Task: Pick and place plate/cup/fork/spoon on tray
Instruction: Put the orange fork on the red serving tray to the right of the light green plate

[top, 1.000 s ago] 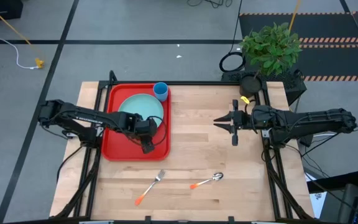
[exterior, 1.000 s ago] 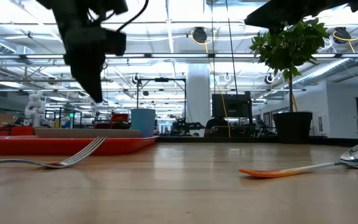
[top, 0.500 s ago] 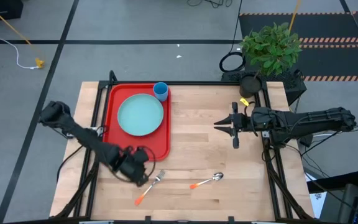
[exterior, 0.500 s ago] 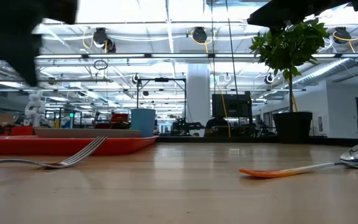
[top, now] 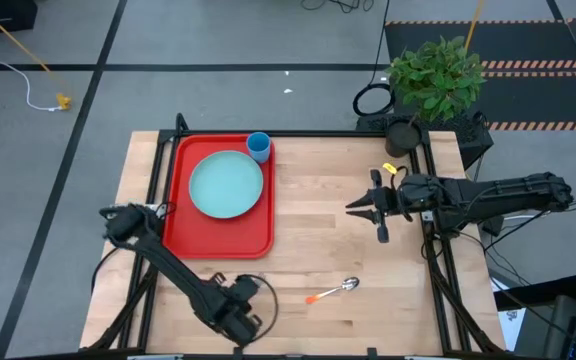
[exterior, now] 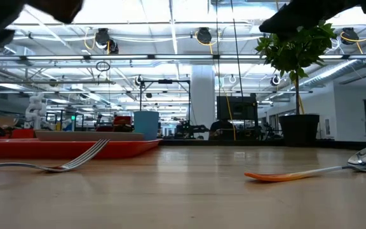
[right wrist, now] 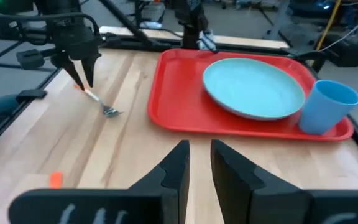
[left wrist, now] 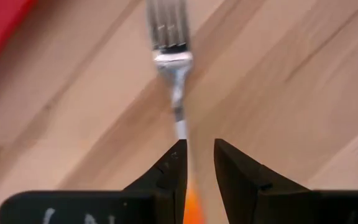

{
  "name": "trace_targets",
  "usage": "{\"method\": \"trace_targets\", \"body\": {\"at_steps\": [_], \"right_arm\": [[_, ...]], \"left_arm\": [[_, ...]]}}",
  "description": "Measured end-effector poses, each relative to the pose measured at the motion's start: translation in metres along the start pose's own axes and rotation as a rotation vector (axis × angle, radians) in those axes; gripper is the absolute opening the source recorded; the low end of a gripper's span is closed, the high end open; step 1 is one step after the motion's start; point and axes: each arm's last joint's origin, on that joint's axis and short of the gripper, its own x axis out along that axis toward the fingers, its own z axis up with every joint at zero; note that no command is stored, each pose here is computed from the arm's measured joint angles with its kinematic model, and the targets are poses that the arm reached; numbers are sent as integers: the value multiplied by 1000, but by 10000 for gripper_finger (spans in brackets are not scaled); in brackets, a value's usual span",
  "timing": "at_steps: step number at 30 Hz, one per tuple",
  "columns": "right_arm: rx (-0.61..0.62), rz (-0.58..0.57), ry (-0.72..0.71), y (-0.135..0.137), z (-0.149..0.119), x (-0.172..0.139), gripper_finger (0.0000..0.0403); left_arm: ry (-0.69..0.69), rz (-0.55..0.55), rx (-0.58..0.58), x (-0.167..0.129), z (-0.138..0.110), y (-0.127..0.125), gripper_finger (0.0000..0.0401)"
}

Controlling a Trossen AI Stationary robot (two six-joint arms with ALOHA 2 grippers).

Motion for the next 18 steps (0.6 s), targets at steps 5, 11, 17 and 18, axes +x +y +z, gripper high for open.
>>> {"method": "trace_targets", "body": {"at_steps": [5,11,17,18], "right_arm": [[-8,26,25,1,-2,0,59],[-18,29,60,1,-6,0,59],[9,99,107,3,-11,-1,59],[13,119,118,4,-12,-1,59]], "left_arm": [[-3,-10,-33,8,9,-18,81],[-1,21,-81,15,17,-16,85],[-28,73,-83,16,24,-10,121],[-28,78,-84,16,24,-10,130]]}}
